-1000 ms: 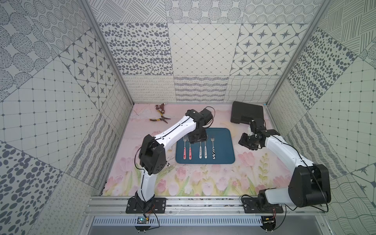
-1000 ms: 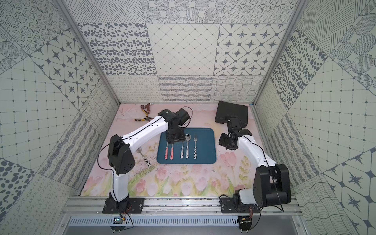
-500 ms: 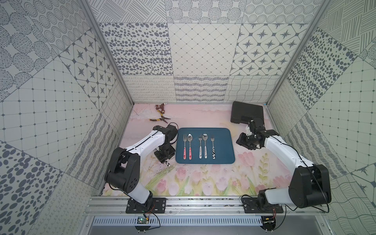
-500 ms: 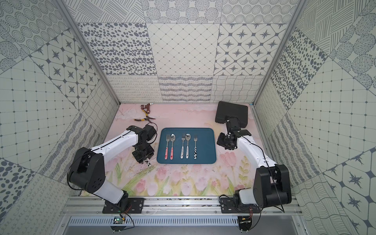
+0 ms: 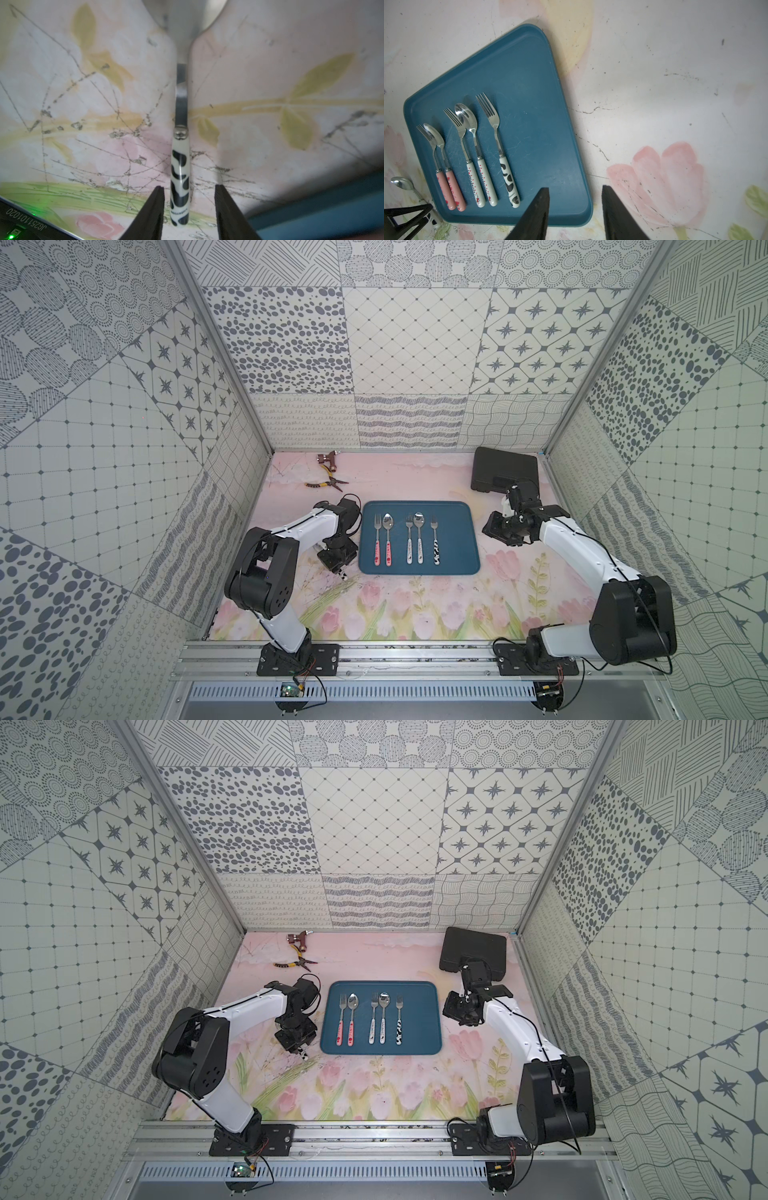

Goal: Set the spoon and fork side by side
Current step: Pick up the spoon from the center of the board.

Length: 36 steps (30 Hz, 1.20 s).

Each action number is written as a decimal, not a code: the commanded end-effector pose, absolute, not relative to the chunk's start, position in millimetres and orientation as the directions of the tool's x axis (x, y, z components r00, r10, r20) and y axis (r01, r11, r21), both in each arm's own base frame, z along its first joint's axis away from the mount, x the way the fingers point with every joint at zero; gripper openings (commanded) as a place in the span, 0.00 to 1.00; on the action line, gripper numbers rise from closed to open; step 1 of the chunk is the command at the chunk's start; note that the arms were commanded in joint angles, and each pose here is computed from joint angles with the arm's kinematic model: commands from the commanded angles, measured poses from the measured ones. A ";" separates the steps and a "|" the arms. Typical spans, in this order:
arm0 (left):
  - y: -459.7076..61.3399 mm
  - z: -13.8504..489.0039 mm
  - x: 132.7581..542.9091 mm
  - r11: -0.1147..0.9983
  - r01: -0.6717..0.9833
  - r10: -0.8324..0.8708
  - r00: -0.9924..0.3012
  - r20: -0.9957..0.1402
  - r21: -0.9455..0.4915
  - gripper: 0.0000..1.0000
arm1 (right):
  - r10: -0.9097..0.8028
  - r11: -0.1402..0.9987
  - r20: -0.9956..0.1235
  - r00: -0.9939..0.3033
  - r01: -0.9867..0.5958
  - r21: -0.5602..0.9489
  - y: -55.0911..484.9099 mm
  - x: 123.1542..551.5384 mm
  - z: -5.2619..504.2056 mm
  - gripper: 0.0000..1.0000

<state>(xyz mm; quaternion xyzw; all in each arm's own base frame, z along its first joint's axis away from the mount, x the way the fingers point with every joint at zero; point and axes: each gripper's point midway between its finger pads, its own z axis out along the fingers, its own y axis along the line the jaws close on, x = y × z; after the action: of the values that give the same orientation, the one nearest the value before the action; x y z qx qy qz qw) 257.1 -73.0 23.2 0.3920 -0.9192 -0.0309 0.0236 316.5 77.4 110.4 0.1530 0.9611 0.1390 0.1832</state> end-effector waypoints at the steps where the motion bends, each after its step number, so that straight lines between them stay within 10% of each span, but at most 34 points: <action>1: -73.6 12.0 263.6 0.705 -0.708 -0.709 -0.705 0.025 0.047 0.43 | 0.328 0.924 -0.334 -0.884 0.225 0.310 76.7 318.5 110.5 0.46; 36: -77.3 54.4 263.0 0.813 -0.582 -0.577 -0.809 -0.114 0.016 0.09 | 0.307 0.935 -0.349 -0.885 0.211 0.286 77.7 318.3 118.2 0.44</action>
<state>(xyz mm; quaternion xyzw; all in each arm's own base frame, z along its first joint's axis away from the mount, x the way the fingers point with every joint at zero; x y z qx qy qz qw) 269.9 -83.2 37.8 0.3416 -0.9384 0.0163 -0.0486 311.2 78.3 107.4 0.1418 0.9661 0.1239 0.1764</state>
